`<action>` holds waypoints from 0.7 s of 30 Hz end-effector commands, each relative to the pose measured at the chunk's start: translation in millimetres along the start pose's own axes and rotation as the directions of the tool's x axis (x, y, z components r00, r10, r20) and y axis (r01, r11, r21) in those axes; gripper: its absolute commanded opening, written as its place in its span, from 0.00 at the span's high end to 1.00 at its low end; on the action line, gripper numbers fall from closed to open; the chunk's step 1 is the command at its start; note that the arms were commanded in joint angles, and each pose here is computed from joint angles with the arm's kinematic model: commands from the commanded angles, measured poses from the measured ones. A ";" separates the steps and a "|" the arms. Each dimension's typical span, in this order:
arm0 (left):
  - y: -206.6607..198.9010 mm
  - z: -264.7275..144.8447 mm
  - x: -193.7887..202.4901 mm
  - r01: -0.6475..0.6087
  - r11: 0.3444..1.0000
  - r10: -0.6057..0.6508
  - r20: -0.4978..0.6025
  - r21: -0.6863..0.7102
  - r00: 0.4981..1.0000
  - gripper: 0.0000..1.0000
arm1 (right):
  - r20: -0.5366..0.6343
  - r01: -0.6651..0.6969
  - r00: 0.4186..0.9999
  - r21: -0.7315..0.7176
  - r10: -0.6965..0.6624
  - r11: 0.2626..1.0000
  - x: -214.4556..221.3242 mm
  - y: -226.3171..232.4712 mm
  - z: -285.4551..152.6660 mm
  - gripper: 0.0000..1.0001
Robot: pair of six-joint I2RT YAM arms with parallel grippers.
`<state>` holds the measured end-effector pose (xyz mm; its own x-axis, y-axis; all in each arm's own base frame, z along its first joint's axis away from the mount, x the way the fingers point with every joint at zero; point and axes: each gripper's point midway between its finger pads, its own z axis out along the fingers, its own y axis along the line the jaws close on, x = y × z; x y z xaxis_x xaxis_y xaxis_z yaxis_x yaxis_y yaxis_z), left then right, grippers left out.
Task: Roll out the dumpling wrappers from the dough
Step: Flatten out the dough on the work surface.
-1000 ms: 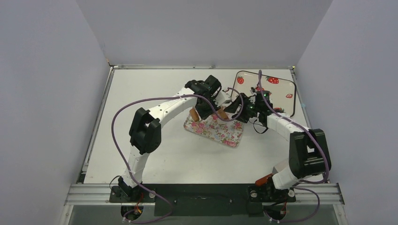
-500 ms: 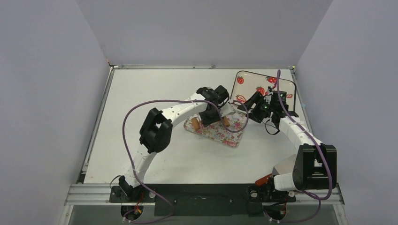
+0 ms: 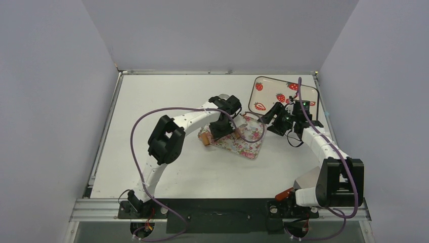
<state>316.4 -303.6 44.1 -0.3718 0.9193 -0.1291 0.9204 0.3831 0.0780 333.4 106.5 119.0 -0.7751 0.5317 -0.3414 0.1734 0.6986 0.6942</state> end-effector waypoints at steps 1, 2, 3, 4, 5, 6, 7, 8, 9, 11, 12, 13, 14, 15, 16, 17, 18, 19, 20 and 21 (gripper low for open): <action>14.2 -9.7 32.4 0.044 0.998 -0.046 -0.047 -0.033 0.998 1.00 | 0.048 0.064 0.997 -0.052 -0.062 0.997 -10.1 18.6 -11.9 0.36; 16.3 -10.0 31.0 0.037 0.998 -0.039 -0.037 -0.046 0.999 1.00 | 0.048 0.065 0.997 -0.052 -0.062 0.997 -10.2 18.7 -11.9 0.36; 16.3 -11.4 29.9 0.032 0.998 -0.034 -0.030 -0.052 0.999 1.00 | 0.048 0.065 0.997 -0.053 -0.063 0.996 -10.2 19.0 -12.1 0.36; 17.1 -12.2 28.7 0.026 0.998 -0.027 -0.028 -0.060 0.999 1.00 | 0.049 0.066 0.997 -0.054 -0.064 0.996 -10.6 19.3 -12.0 0.36; 17.0 -12.5 25.9 0.020 0.998 -0.022 -0.027 -0.065 0.999 1.00 | 0.049 0.065 0.997 -0.055 -0.062 0.996 -10.9 19.6 -11.9 0.36; 17.5 -12.2 25.1 0.018 0.997 -0.020 -0.030 -0.069 0.999 1.00 | 0.049 0.066 0.997 -0.056 -0.063 0.996 -11.2 20.2 -12.3 0.36; 17.9 -11.0 22.3 0.017 0.997 -0.019 -0.030 -0.069 0.999 1.00 | 0.051 0.067 0.997 -0.058 -0.064 0.996 -11.5 20.9 -12.9 0.36; 18.1 -11.4 19.0 0.018 0.997 -0.020 -0.024 -0.071 1.000 1.00 | 0.052 0.067 0.997 -0.058 -0.064 0.996 -11.6 21.0 -13.1 0.36; 19.7 -13.5 10.8 0.019 0.997 -0.020 -0.004 -0.076 1.000 1.00 | 0.054 0.068 0.996 -0.059 -0.065 0.996 -11.7 21.4 -13.7 0.36; 21.5 -22.2 -5.5 0.016 0.996 -0.012 0.038 -0.092 0.999 1.00 | 0.055 0.069 0.996 -0.059 -0.066 0.996 -10.9 21.7 -15.0 0.36; 19.4 -25.9 -9.8 0.008 0.995 -0.004 0.042 -0.095 0.999 1.00 | 0.067 0.062 0.996 -0.055 -0.058 0.997 -14.6 19.5 -17.5 0.36; 21.8 -34.4 -19.6 0.009 0.994 -0.001 0.073 -0.107 0.997 1.00 | 0.075 0.056 0.996 -0.049 -0.052 0.997 -17.2 17.0 -19.4 0.36; 20.0 -38.9 -23.3 0.001 0.994 0.008 0.081 -0.108 0.997 1.00 | 0.079 0.057 0.995 -0.048 -0.053 0.997 -18.0 16.9 -20.8 0.36; 21.3 -45.1 -31.0 -0.003 0.993 0.015 0.103 -0.116 0.995 1.00 | 0.079 0.058 0.995 -0.046 -0.054 0.997 -17.7 16.4 -21.4 0.36; 19.5 -47.9 -32.4 -0.021 0.992 0.033 0.095 -0.125 0.995 1.00 | 0.083 0.060 0.995 -0.045 -0.057 0.997 -18.3 16.9 -22.7 0.36; 20.4 -47.6 -37.9 -0.029 0.991 0.042 0.097 -0.132 0.994 1.00 | 0.082 0.058 0.995 -0.041 -0.054 0.997 -18.1 15.6 -23.2 0.36; 18.9 -47.7 -36.8 -0.039 0.991 0.049 0.079 -0.131 0.996 1.00 | 0.083 0.058 0.995 -0.041 -0.054 0.997 -18.0 15.6 -23.9 0.36; 19.4 -43.5 -41.0 -0.040 0.991 0.050 0.076 -0.127 0.996 1.00 | 0.084 0.057 0.995 -0.041 -0.053 0.998 -18.2 15.6 -24.5 0.36; 18.2 -41.8 -38.5 -0.043 0.992 0.050 0.058 -0.117 0.997 1.00 | 0.089 0.057 0.995 -0.041 -0.053 0.998 -19.1 16.2 -25.9 0.37; 19.1 -37.9 -39.7 -0.043 0.992 0.049 0.050 -0.117 0.998 1.00 | 0.093 0.057 0.994 -0.041 -0.053 0.998 -20.1 16.4 -26.9 0.37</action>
<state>342.0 -325.3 92.4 -0.3347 0.9177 -0.2142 0.9057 0.3760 0.1958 331.0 97.3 134.4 -0.7508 0.5429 -0.3762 0.1559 0.6991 0.6978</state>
